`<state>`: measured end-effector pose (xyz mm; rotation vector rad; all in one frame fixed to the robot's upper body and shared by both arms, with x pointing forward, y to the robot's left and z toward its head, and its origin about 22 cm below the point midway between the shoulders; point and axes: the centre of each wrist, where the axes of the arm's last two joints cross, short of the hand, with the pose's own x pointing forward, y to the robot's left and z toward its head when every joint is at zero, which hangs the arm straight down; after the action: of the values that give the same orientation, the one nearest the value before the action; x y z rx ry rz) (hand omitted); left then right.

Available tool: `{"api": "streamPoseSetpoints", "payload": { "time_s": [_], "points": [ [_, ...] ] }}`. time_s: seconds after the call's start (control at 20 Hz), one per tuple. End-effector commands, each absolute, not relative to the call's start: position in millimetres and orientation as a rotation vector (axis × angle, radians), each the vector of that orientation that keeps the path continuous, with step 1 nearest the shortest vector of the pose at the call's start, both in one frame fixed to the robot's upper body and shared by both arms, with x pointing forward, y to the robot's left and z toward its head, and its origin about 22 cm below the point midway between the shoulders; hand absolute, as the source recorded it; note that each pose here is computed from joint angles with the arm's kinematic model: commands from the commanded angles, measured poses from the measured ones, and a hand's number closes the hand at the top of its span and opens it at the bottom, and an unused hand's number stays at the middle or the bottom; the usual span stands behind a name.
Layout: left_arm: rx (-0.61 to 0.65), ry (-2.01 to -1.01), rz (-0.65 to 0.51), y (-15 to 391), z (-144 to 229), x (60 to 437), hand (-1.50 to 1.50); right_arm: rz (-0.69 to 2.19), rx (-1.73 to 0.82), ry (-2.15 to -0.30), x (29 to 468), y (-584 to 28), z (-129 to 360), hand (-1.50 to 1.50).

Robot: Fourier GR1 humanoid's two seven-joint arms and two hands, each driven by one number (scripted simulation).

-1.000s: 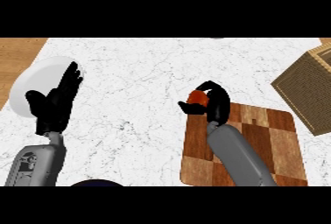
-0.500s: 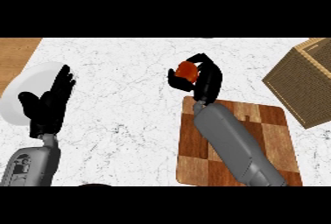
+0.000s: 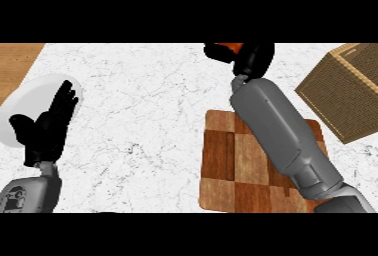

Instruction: Pick the tomato from the cutting board and place it in the basket

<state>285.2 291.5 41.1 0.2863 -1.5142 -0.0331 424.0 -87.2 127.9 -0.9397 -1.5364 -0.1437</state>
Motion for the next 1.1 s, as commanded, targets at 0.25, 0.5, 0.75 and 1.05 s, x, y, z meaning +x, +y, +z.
{"api": "streamPoseSetpoints", "payload": {
  "time_s": [0.25, 0.5, 0.75, 1.05],
  "points": [
    [0.285, -1.509, -0.029, 294.2, 46.3, 302.2, 0.0, -0.279, -1.093, -1.465, 456.5, -139.0, 190.1, 1.5],
    [0.276, -1.527, -0.048, 294.3, 51.0, 283.2, 0.0, -0.297, -1.204, -1.385, 466.1, -175.0, 198.2, 1.5],
    [0.281, -1.514, -0.03, 293.4, 55.8, 291.7, 0.0, -0.184, -1.247, -1.301, 472.9, -197.6, 197.9, 1.5],
    [0.273, -1.532, -0.048, 281.2, 65.9, 296.0, 0.0, -0.185, -1.28, -1.2, 475.1, -246.9, 189.6, 1.5]
  ]
}}
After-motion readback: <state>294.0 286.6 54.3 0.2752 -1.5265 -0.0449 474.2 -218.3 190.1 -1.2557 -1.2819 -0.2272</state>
